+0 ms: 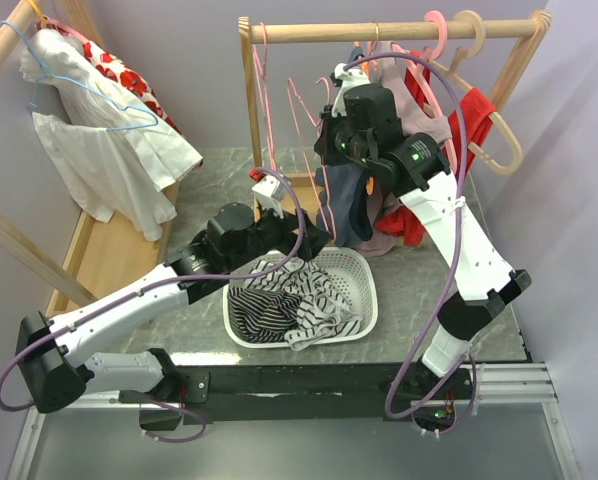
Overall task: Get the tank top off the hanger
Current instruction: Place the hanger at the clothesline.
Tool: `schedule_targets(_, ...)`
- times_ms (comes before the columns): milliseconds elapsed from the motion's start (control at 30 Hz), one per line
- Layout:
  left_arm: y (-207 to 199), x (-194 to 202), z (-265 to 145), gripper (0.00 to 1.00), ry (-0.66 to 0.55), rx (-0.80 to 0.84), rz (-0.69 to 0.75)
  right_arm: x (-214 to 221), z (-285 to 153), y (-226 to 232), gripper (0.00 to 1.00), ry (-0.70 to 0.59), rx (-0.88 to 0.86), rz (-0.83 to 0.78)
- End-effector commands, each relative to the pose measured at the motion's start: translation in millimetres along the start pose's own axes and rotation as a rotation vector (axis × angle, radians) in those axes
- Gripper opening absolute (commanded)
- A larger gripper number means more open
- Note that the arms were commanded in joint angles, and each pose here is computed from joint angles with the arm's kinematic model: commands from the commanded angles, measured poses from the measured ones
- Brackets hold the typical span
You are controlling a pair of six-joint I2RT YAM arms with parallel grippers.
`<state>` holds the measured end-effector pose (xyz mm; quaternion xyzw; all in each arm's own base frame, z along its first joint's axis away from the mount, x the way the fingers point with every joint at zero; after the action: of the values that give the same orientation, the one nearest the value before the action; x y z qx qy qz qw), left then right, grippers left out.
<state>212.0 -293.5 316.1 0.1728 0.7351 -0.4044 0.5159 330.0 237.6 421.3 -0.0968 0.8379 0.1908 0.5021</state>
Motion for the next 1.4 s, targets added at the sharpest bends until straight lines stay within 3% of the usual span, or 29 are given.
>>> schedule_targets(0,-23.9,-27.7,8.5,0.93,-0.114,0.081,-0.016,-27.1,-24.6,4.1,0.0,-0.129,-0.047,0.03)
schedule_targets(333,-38.4,-45.6,13.0,0.89,-0.184,0.132,-0.047,-25.8,-24.4,4.5,0.0,-0.128,-0.052,0.017)
schedule_targets(500,-38.2,-40.4,28.4,0.83,-0.131,0.122,-0.037,-23.2,-23.8,4.3,0.0,-0.123,-0.061,0.023)
schedule_targets(633,-40.8,-37.5,34.4,0.72,-0.122,0.143,-0.054,-21.3,-24.1,5.0,0.0,-0.118,-0.067,0.019)
schedule_targets(967,-29.8,-23.9,42.5,0.71,-0.07,0.075,-0.065,-25.7,-34.5,6.2,0.0,-0.141,-0.084,0.023)
schedule_targets(1100,-34.5,-26.2,46.1,0.44,-0.069,0.102,-0.066,-23.9,-37.1,5.3,0.0,-0.145,-0.086,0.027)
schedule_targets(1267,-40.4,-25.1,49.0,0.25,-0.05,0.145,-0.059,-20.7,-39.6,4.0,0.0,-0.141,-0.085,0.029)
schedule_targets(1367,-44.0,-25.1,48.0,0.09,-0.044,0.171,-0.058,-18.6,-41.1,3.9,0.0,-0.142,-0.088,0.027)
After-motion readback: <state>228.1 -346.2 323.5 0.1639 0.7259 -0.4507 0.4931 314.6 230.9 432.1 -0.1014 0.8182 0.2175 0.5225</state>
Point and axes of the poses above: each gripper's point midway between its finger pads, its own z axis out along the fingers, its own y axis along the line the jaws close on, x = y × z, the point moved 5 cm from there along -z, back along the fingers, and after that the axes turned 2 degrees about z, right-handed, at the moved point
